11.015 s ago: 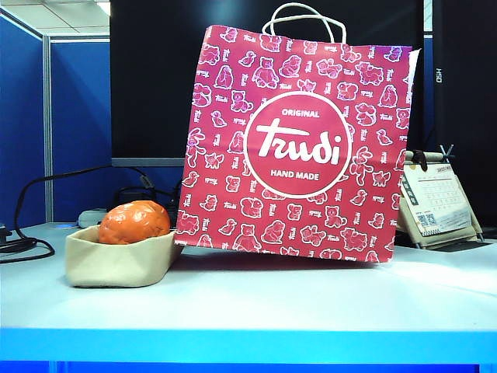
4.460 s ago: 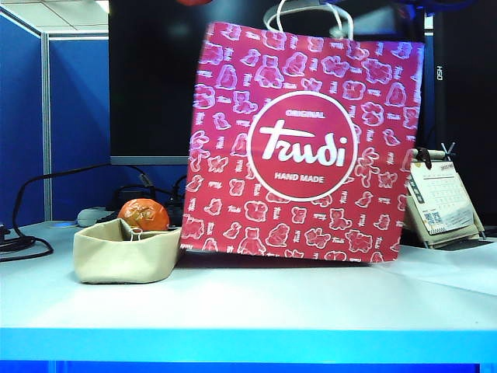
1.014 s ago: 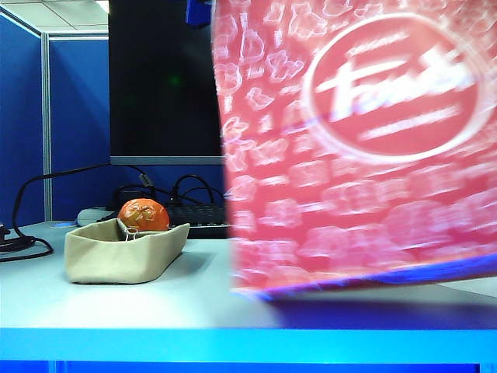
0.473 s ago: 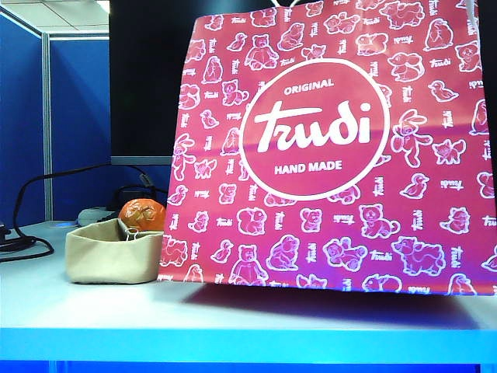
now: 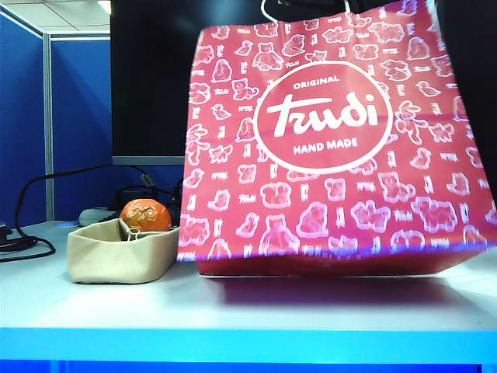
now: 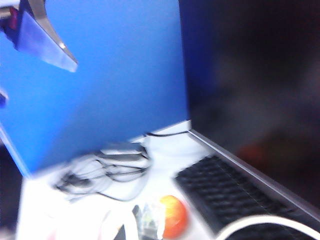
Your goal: Open the paper bag and put two oranges into the paper bag.
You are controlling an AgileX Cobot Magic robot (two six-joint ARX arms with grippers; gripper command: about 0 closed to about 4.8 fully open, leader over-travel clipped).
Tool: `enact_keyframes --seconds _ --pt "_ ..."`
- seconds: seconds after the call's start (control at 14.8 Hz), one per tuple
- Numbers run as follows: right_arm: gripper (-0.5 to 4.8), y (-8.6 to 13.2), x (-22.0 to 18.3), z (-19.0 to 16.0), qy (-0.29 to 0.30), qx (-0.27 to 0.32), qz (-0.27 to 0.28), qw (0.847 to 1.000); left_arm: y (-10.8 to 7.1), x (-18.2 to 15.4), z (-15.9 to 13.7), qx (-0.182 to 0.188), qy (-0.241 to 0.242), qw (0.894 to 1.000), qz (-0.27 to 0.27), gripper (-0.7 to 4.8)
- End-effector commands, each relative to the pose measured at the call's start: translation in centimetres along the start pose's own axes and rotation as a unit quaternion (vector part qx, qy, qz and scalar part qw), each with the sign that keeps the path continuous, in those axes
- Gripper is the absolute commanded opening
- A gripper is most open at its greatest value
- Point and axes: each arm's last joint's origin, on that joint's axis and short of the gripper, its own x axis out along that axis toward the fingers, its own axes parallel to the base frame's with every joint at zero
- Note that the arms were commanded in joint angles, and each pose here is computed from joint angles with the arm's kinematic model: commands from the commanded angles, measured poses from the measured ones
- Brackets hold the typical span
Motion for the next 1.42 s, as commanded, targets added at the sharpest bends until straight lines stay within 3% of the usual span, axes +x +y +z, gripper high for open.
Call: enact_keyframes --seconds 0.07,0.2,0.34,0.41,0.47,0.54,0.81,1.22,1.42 --pt "-0.07 0.0 -0.1 -0.3 0.030 -0.054 -0.014 0.998 0.5 -0.2 0.0 0.004 -0.008 1.000 0.010 4.24" --pt "-0.07 0.1 -0.1 -1.1 0.061 -0.068 -0.009 0.996 0.5 -0.2 0.2 0.009 -0.019 1.000 0.010 3.89" --pt "0.02 0.1 -0.1 -1.3 0.069 -0.068 -0.007 0.995 0.6 0.2 -0.1 0.003 -0.011 1.000 0.006 3.89" --pt "0.45 0.1 -0.1 -1.3 0.069 -0.064 -0.007 0.996 0.8 0.8 -0.5 -0.001 0.000 1.000 0.008 3.89" --pt "1.92 0.2 -0.1 -1.3 0.069 -0.034 -0.009 0.997 1.9 2.0 -1.8 -0.016 0.022 1.000 0.012 3.90" --pt "2.04 0.2 -0.1 -1.3 0.069 -0.026 -0.010 0.997 2.1 2.8 -2.2 -0.018 0.027 0.999 0.011 3.90" --pt "2.21 1.1 -0.9 -0.4 0.067 -0.001 -0.011 0.998 2.3 3.3 -2.4 -0.015 0.022 1.000 0.011 3.90" --pt "2.13 4.4 -3.7 3.0 0.036 -0.026 -0.026 0.999 2.2 3.3 -2.4 -0.018 0.024 1.000 0.007 3.90" --pt "2.12 4.5 -3.9 3.1 0.039 -0.048 -0.055 0.997 2.2 3.3 -2.4 -0.018 0.020 1.000 -0.006 3.90"
